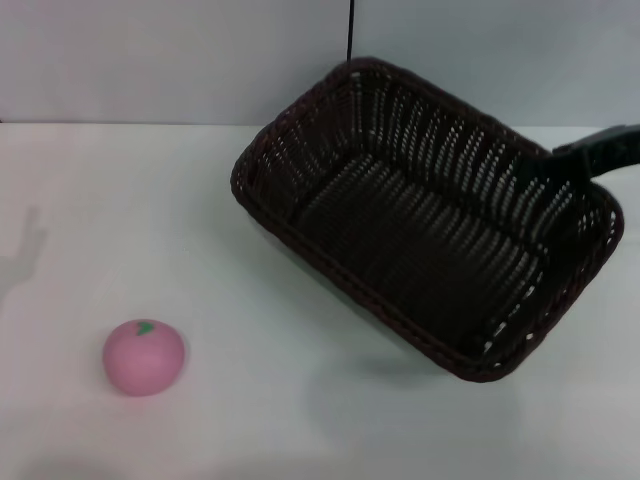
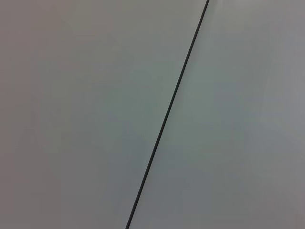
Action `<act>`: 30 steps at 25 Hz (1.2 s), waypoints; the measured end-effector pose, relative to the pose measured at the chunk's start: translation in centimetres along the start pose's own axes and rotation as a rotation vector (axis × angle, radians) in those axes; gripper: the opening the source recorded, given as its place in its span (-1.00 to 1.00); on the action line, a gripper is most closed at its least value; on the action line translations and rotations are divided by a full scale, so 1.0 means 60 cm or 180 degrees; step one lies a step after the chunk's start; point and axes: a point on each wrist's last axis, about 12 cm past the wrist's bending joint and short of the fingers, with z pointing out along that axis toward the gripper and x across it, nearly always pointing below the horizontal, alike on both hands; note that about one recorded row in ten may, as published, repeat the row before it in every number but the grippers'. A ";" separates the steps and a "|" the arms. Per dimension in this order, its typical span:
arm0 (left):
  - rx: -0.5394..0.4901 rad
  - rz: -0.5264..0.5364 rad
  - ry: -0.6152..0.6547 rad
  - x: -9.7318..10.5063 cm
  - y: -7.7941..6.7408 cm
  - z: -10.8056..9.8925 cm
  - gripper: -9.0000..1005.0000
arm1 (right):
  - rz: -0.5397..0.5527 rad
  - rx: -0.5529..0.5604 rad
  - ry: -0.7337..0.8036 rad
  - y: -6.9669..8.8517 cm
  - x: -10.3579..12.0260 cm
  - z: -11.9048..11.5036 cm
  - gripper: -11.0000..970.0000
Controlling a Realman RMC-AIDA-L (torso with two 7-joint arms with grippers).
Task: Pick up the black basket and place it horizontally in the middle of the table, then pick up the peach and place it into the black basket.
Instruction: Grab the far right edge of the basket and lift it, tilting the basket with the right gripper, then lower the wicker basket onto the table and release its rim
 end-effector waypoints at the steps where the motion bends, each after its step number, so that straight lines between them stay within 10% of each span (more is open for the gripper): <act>1: 0.0000 -0.0002 0.0000 0.000 0.000 0.000 0.59 | 0.0000 0.0000 0.0000 0.000 0.000 0.000 -0.59; 30: 0.0013 -0.0128 -0.0001 0.001 -0.001 0.004 0.59 | -0.1336 -0.1222 -0.0401 0.068 -0.040 -0.043 -0.55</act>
